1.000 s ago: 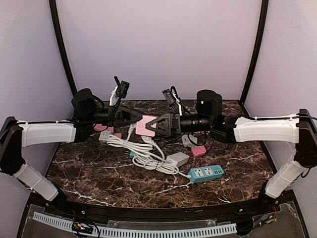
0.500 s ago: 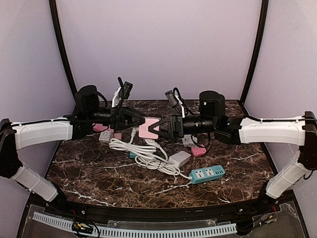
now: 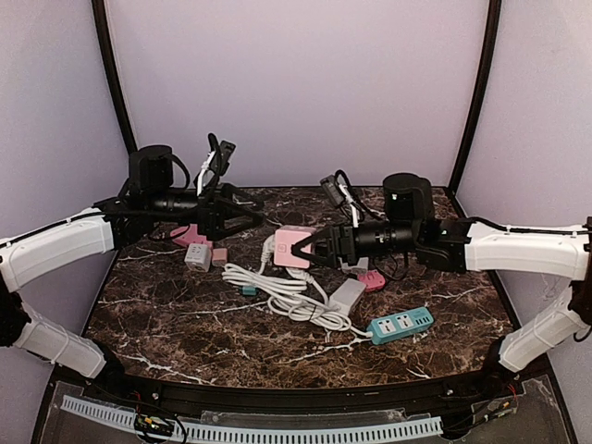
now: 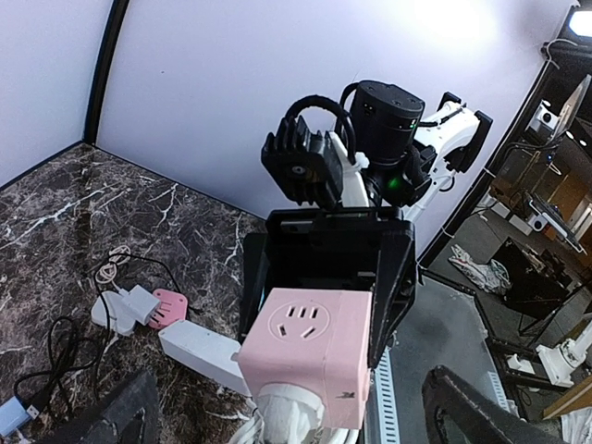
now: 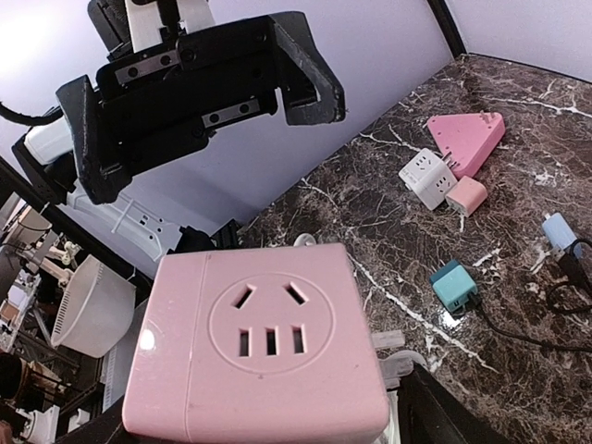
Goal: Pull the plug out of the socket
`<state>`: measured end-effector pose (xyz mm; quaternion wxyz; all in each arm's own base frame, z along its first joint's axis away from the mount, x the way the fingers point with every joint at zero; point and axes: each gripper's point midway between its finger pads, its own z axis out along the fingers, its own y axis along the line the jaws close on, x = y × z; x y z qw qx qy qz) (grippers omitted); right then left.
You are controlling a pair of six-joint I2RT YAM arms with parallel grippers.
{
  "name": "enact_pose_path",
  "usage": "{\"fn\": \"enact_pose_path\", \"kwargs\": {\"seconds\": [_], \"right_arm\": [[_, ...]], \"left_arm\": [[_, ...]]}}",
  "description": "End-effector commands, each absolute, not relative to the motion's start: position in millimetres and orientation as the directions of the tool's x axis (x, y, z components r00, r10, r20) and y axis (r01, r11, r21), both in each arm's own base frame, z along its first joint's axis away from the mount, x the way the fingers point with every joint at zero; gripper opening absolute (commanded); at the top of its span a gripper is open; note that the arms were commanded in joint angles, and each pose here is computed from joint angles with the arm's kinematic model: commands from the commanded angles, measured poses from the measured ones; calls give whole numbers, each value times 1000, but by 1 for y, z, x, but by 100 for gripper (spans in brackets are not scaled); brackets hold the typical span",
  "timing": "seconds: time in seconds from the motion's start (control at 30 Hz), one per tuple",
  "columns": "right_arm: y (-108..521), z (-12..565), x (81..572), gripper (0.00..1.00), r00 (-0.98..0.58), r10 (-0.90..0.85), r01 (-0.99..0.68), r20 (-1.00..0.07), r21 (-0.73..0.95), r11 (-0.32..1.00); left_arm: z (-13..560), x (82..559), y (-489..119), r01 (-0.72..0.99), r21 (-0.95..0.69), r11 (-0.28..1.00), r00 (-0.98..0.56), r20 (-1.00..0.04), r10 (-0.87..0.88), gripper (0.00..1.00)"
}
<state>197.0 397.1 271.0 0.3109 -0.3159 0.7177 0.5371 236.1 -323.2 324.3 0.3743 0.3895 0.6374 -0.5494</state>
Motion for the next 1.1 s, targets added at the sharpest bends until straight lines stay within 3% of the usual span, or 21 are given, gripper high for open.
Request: {"fn": "enact_pose_path", "kwargs": {"seconds": [0.0,0.2,0.27,0.33,0.5,0.63,0.83,0.93,1.07], "right_arm": [[389,345,187,0,-457,12,-885,-889,456,94],[389,354,173,0,-415,-19,-910,-910,414,28],[389,356,173,0,-408,-22,-913,-913,407,28],[388,354,179,0,-412,-15,-910,-911,411,63],[387,318,204,3,-487,-32,-853,-873,467,233],[386,284,193,21,-528,-109,-832,-842,487,267],[386,228,154,59,-489,-264,-859,-831,408,308],[397,217,133,67,-505,-295,-858,-811,436,270],[423,193,113,68,-551,-375,-835,-746,496,241]], "left_arm": [[310,219,-317,909,-412,61,-415,-887,202,99],[285,200,-318,897,-440,45,-433,-852,294,96],[283,198,-321,891,-454,29,-440,-844,307,91],[279,199,-323,886,-462,35,-448,-836,317,83],[268,221,-316,890,-408,202,-454,-829,328,87],[256,227,-305,872,-385,303,-473,-822,318,89],[219,228,-279,760,-444,474,-602,-757,256,93],[213,231,-270,700,-476,532,-650,-733,200,94],[209,252,-255,622,-487,613,-686,-716,127,97]]}}
